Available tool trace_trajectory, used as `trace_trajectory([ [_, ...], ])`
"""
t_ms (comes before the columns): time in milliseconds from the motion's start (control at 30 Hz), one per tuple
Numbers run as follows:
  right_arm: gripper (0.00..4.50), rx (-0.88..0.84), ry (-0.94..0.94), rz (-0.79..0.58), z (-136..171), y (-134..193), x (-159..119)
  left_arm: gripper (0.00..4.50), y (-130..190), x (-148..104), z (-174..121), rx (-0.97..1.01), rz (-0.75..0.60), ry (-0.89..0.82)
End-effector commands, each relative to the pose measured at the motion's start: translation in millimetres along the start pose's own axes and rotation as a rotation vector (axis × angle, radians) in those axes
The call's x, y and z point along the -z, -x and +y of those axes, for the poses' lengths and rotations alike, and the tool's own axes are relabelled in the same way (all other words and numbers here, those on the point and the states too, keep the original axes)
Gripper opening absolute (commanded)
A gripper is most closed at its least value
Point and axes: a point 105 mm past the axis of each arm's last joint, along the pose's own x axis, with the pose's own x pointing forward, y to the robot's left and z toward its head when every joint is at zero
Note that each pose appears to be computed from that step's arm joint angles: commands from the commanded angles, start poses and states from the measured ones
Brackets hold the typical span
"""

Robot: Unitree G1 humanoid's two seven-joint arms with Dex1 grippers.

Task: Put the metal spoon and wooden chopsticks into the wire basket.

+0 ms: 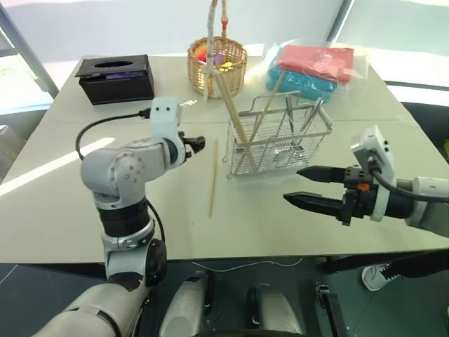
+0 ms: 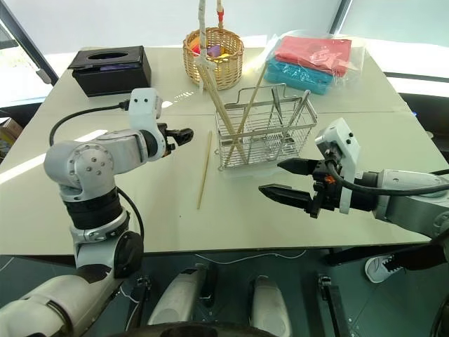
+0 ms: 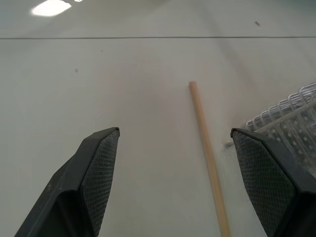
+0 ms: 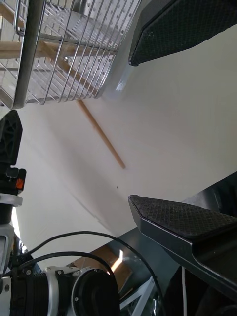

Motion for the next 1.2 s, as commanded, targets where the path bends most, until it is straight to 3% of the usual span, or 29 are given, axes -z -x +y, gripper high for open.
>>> trace_trajectory([
  [33,4.35,-0.007,0.029,-0.027,3.6,-2.1,-4.6,3.81,2.4,5.4,-4.1,0.037,0.008,-0.022],
  [433,4.35,0.001,0.023,-0.098,5.1,-16.9,-1.6,3.81,-6.1,-2.6,-14.5,0.159,0.046,0.072],
  [800,4.35,0.030,0.004,-0.168,7.5,-28.6,3.4,3.81,-14.2,1.0,2.9,0.110,0.132,0.115],
  [1200,4.35,0.030,-0.005,-0.221,8.3,-40.0,3.4,3.81,-9.5,-22.1,4.3,0.136,0.153,0.008],
])
